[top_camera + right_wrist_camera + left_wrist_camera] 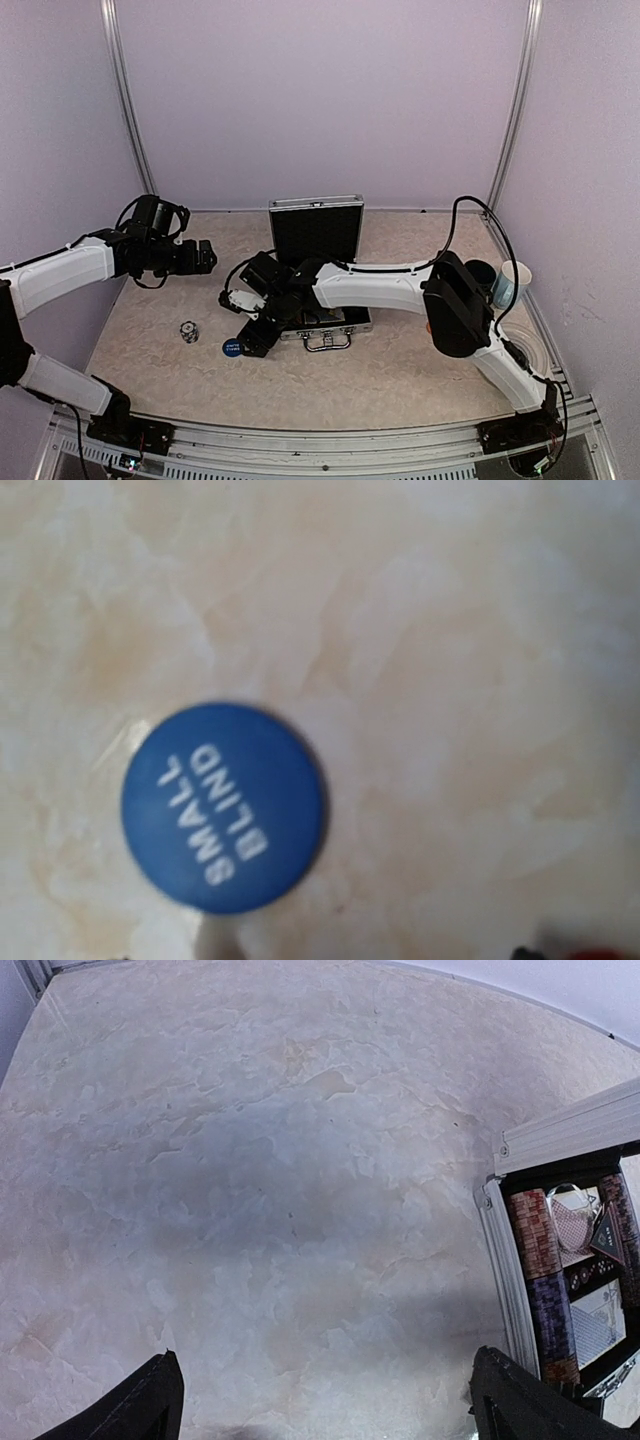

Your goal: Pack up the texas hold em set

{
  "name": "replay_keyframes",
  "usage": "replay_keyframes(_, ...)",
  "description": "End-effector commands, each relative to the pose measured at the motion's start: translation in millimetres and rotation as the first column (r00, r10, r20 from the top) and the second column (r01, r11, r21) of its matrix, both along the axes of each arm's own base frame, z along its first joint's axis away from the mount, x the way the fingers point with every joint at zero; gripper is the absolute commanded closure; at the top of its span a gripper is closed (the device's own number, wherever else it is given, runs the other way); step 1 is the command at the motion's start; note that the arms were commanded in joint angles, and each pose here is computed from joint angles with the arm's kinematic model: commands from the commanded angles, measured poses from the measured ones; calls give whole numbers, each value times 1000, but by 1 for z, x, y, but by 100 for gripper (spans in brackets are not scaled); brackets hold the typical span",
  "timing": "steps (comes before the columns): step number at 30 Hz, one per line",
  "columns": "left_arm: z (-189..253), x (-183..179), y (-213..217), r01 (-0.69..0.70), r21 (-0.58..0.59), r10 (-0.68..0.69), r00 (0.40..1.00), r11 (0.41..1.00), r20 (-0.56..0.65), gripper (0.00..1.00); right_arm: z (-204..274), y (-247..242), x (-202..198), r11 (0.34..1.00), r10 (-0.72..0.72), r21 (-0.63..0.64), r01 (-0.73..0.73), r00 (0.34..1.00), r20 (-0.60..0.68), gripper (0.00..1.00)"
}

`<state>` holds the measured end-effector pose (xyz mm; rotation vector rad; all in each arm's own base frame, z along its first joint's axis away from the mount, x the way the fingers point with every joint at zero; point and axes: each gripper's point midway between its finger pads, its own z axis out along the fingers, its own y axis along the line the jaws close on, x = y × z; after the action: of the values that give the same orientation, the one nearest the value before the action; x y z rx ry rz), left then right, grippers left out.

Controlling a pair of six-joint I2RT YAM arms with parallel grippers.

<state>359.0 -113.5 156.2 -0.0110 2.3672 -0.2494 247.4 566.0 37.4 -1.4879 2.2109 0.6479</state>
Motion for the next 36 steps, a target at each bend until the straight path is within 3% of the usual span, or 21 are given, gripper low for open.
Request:
replay_keyframes(1,8,2,-1,2,-32,-1,1000,999,30,1,-6,-26,-21,993,-32,-118,27,999,-38,19)
replay_keyframes(9,7,2,-1,7,-39,-5,1000,999,26,1,44,-18,28,989,-128,-39,141,963,238,19)
replay_keyframes(16,5,2,0,4,-34,-3,1000,999,21,1,65,-19,60,987,-125,-37,158,885,449,28)
replay_keyframes(17,5,2,0,2,-35,-1,1000,999,24,1,64,-21,65,985,-121,-53,167,870,479,32)
replay_keyframes(19,6,2,0,0,-37,1,1000,999,26,1,59,-25,76,977,-111,-95,190,836,537,51)
replay_keyframes(20,5,2,1,-3,-36,4,1000,999,24,1,55,-28,80,972,-102,-118,202,820,563,55)
replay_keyframes(27,5,2,0,-2,-41,3,1000,999,24,1,21,-40,98,939,26,-272,212,743,669,50)
replay_keyframes(36,3,2,1,-4,-37,4,1000,999,21,1,-4,-42,94,914,168,-383,134,733,659,48)
